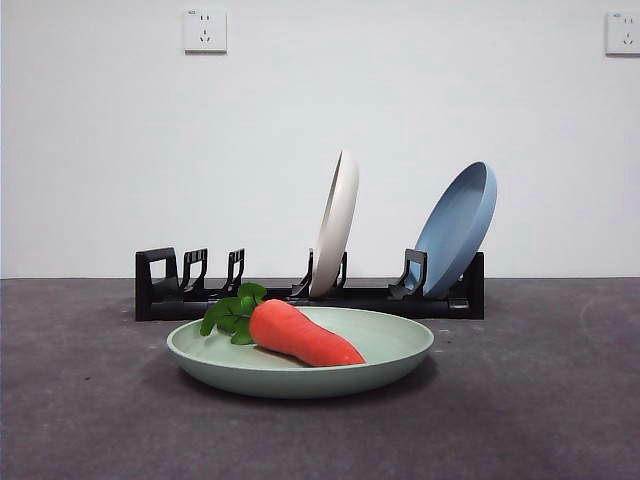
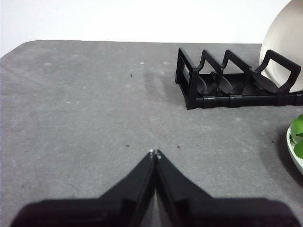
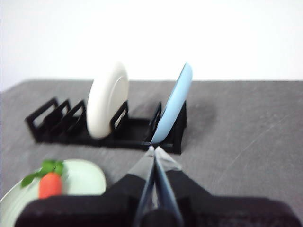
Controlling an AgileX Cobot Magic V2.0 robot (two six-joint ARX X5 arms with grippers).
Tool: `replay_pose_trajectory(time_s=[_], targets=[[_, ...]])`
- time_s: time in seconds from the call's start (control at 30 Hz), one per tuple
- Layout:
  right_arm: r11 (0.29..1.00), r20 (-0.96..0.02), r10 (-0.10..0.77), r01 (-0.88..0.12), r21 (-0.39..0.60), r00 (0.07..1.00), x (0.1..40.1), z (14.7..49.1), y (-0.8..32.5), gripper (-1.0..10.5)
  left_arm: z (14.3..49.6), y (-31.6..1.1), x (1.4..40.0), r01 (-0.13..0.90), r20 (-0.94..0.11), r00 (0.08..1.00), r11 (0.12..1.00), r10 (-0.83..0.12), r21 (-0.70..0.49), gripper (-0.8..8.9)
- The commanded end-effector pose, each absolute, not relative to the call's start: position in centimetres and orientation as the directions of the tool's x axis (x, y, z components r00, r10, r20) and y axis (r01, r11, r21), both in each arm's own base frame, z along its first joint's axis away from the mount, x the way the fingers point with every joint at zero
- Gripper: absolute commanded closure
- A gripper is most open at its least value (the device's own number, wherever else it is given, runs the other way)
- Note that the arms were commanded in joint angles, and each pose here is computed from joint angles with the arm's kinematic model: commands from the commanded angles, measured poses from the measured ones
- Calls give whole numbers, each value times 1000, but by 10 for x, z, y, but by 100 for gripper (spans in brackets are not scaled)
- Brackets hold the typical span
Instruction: Take the green plate from the plate rack,put the plate on the table,take the carrot from the table,put the carrot in the plate
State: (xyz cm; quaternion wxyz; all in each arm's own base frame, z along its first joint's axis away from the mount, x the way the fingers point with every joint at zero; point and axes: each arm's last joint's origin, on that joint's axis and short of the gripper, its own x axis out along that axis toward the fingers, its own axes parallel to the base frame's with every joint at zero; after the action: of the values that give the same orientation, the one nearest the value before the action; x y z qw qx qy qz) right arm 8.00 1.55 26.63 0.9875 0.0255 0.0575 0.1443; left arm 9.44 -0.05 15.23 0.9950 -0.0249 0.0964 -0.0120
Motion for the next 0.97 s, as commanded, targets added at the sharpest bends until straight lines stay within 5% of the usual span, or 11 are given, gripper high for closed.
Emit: replay_pose_trajectory(time_s=[0.03, 0.43, 0.97], targets=[[960, -80, 263, -253, 120, 961, 86, 231, 15, 946, 148, 0, 95, 11, -200, 980, 998, -23, -58, 817], [963, -154, 256, -237, 130, 954, 93, 156, 15, 946, 148, 0, 95, 11, -200, 980, 998, -23, -58, 817], [961, -174, 255, -230, 154, 951, 94, 150, 15, 946, 148, 0, 95, 11, -200, 980, 998, -23, -58, 817]])
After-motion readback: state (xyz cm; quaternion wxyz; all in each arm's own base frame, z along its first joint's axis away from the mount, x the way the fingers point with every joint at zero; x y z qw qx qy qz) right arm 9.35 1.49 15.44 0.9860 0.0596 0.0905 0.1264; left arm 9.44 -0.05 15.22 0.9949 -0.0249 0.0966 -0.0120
